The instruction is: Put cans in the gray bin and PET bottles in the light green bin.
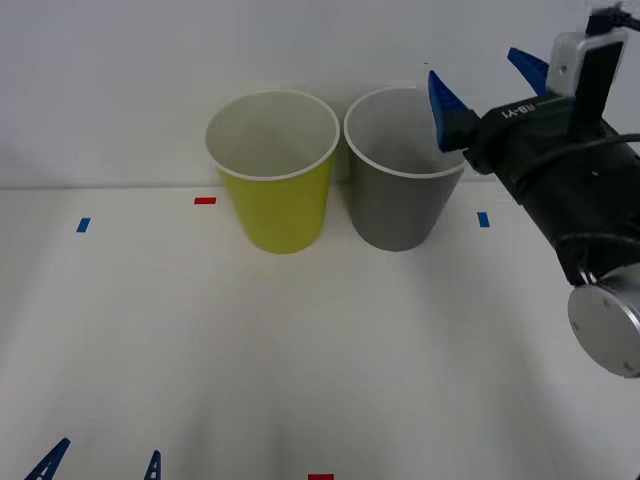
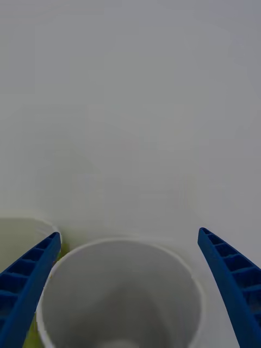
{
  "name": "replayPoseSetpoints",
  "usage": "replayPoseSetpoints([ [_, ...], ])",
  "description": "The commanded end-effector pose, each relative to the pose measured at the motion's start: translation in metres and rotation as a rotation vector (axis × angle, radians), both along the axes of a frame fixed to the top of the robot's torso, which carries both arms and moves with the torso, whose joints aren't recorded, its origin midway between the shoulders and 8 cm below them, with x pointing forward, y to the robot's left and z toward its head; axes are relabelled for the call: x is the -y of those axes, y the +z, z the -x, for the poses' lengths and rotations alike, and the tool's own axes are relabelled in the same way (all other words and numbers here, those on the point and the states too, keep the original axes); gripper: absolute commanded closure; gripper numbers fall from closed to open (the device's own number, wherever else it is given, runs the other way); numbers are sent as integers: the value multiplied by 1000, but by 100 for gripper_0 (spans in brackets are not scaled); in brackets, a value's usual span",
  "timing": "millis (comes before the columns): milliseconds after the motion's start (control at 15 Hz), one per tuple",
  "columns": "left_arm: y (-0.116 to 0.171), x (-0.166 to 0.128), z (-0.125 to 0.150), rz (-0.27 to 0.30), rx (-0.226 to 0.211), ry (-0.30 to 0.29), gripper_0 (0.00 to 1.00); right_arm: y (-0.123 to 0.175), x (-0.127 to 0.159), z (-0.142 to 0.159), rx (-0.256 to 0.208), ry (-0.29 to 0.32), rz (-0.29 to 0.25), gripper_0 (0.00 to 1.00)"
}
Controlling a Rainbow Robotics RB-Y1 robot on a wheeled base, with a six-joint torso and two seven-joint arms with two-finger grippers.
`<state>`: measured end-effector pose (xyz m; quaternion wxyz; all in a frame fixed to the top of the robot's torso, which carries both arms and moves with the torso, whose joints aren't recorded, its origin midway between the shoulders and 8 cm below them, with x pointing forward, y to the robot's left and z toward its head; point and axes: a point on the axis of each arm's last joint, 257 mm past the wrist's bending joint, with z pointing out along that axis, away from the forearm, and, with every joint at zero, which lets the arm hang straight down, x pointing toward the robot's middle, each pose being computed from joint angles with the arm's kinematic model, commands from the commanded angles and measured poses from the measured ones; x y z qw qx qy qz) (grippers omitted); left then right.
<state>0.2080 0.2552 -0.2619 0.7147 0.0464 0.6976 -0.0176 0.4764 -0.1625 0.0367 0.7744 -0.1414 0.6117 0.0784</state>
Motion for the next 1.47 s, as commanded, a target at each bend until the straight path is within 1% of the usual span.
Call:
replayPoseSetpoints([
  [67,0,0,0,0,0,0,0,-41,10,40,-93,-4,-2,14],
  [200,0,0,0,0,0,0,0,-68,9,47,-150,-6,10,14],
  [267,0,0,0,0,0,0,0,-79,12,50,-169,-19,29,14],
  [333,0,0,0,0,0,0,0,-89,15,53,-181,-28,47,14],
  [400,0,0,0,0,0,0,0,-101,20,60,-192,-49,51,14],
  [533,0,0,0,0,0,0,0,-110,18,69,-202,-64,88,14],
  [667,0,0,0,0,0,0,0,-126,21,78,-229,-73,66,14],
  [733,0,0,0,0,0,0,0,-133,25,80,-227,-81,64,14],
  [867,0,0,0,0,0,0,0,-155,29,81,-149,-102,71,14],
  [1000,0,0,0,0,0,0,0,-189,35,89,-105,-115,29,14],
  [1133,0,0,0,0,0,0,0,-214,38,102,-103,-126,8,14],
  [1200,0,0,0,0,0,0,0,-225,44,112,-114,-148,-7,14],
  [1267,0,0,0,0,0,0,0,-230,47,119,-124,-163,-9,14],
  [1400,0,0,0,0,0,0,0,-241,51,130,-140,-170,-2,14],
  [1467,0,0,0,0,0,0,0,-245,55,136,-132,-178,-2,14],
])
